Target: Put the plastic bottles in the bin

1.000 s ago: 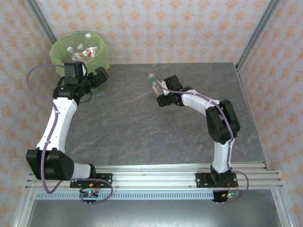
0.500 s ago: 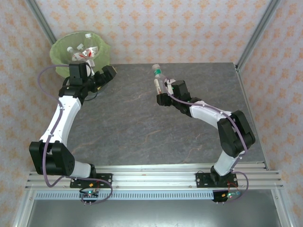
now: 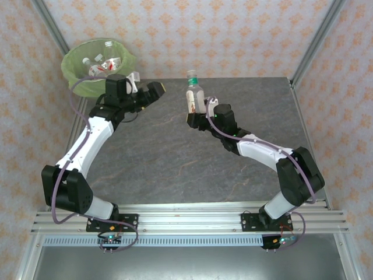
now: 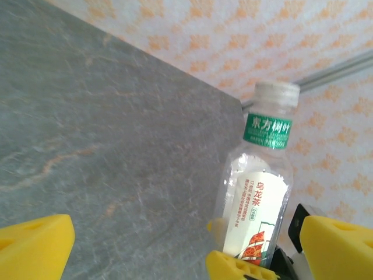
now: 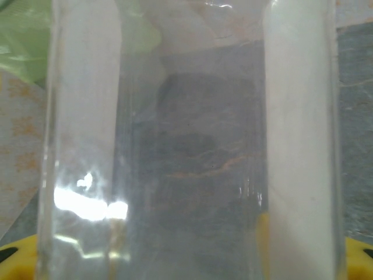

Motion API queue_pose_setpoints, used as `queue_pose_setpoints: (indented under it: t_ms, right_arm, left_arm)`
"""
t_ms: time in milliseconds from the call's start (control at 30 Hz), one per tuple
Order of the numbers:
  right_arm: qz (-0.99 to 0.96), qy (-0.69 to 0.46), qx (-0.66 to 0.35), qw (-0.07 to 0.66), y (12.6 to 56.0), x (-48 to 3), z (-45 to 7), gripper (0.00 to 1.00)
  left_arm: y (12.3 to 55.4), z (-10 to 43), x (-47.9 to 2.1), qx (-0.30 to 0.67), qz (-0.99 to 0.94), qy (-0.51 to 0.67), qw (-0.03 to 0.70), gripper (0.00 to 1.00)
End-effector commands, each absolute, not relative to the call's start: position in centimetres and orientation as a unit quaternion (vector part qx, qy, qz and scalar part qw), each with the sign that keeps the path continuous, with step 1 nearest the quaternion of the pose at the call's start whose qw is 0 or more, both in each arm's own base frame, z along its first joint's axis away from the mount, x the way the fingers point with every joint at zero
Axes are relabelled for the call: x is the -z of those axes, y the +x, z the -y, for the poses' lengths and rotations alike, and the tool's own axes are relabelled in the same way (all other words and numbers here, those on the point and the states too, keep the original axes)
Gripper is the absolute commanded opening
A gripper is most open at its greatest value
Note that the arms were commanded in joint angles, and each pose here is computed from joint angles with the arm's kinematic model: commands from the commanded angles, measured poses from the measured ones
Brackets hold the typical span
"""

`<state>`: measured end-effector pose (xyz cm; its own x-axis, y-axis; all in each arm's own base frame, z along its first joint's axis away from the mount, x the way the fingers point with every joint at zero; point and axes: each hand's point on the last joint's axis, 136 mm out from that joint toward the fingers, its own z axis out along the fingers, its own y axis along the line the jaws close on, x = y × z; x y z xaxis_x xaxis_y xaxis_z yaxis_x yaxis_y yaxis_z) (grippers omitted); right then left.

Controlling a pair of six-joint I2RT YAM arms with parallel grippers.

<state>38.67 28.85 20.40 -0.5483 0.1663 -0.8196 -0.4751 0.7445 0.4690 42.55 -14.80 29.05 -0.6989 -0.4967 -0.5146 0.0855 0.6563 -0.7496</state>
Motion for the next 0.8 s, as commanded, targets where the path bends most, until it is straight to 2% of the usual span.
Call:
queue_pose_setpoints:
  t_ms: [0,167,300,533,767]
  right_arm:
    - [-0.771,-0.09,-0.359,0.519,37.7,-24.0,-30.1,0.0]
    - [-0.75,-0.085,-0.363,0.546,37.3,-25.3,-31.0,0.0]
    - [-0.746,-0.103,-0.386,0.533,36.8,-25.4,-32.3,0.0]
    - [-0.744,-0.116,-0.411,0.514,36.0,-25.3,-33.4,0.0]
    - [-0.75,-0.139,-0.408,0.501,35.6,-24.9,-33.9,0.0]
  left_arm:
    - [42.9,16.7,-31.3,0.4,-0.817,-0.108,0.401,1.0]
    - [43.4,18.4,-31.3,0.401,-0.812,-0.121,0.406,1.0]
    - [44.1,19.8,-30.8,0.429,-0.806,-0.12,0.39,1.0]
    - [44.1,21.7,-31.8,0.44,-0.802,-0.062,0.399,1.0]
    - [42.2,24.3,-31.5,0.432,-0.81,0.008,0.397,1.0]
